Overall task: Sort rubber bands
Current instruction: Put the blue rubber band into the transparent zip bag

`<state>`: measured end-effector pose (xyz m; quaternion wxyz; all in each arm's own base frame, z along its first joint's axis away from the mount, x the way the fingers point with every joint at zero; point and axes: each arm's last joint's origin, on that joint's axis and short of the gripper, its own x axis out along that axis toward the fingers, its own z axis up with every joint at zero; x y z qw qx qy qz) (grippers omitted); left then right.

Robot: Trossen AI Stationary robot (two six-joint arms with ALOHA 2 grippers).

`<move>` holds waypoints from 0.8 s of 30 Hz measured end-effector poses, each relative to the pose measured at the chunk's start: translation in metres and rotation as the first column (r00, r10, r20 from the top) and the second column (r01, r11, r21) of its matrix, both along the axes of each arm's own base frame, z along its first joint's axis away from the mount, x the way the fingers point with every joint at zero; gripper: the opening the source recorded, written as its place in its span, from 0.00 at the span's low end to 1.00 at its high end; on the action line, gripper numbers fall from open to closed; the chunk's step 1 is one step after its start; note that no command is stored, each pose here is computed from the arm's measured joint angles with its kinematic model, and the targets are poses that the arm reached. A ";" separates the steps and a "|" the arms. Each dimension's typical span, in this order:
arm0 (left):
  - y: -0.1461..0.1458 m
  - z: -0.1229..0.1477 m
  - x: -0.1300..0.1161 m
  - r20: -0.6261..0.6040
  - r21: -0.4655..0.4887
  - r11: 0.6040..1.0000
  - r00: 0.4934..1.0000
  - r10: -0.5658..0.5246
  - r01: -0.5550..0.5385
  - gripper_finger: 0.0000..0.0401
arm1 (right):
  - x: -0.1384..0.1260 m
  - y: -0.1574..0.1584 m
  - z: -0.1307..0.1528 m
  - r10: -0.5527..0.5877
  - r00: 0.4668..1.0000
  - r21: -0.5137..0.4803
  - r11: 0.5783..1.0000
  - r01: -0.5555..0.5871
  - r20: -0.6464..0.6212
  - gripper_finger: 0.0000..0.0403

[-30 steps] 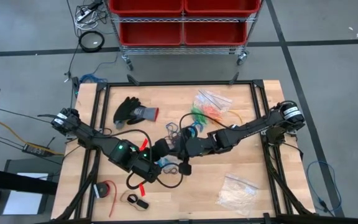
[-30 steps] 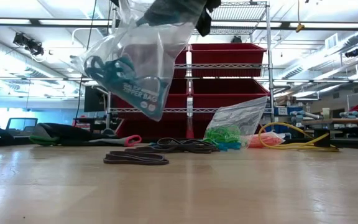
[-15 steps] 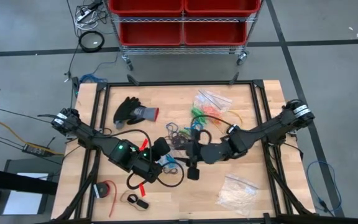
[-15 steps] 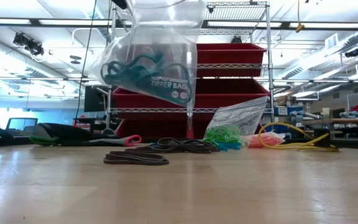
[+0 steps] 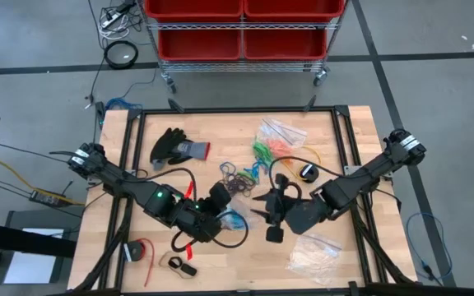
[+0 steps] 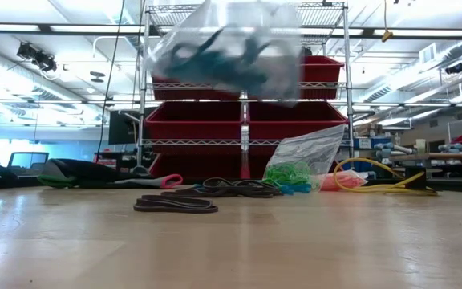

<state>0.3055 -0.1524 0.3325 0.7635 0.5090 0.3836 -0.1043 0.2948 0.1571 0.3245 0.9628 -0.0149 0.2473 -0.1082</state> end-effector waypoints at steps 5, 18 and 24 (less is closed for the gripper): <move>-0.005 0.008 0.009 0.123 -0.068 0.998 0.992 0.004 0.004 0.03 | -0.010 -0.010 -0.014 -0.134 0.983 0.014 0.991 0.136 -0.123 0.33; -0.016 0.040 0.028 0.471 -0.262 0.963 0.879 0.066 0.068 0.03 | -0.009 -0.010 -0.014 -0.145 0.983 0.033 0.988 0.149 -0.113 0.32; 0.008 0.054 0.045 0.574 -0.336 0.938 0.808 0.132 0.085 0.03 | -0.007 -0.009 -0.013 -0.139 0.986 0.042 0.989 0.144 -0.096 0.32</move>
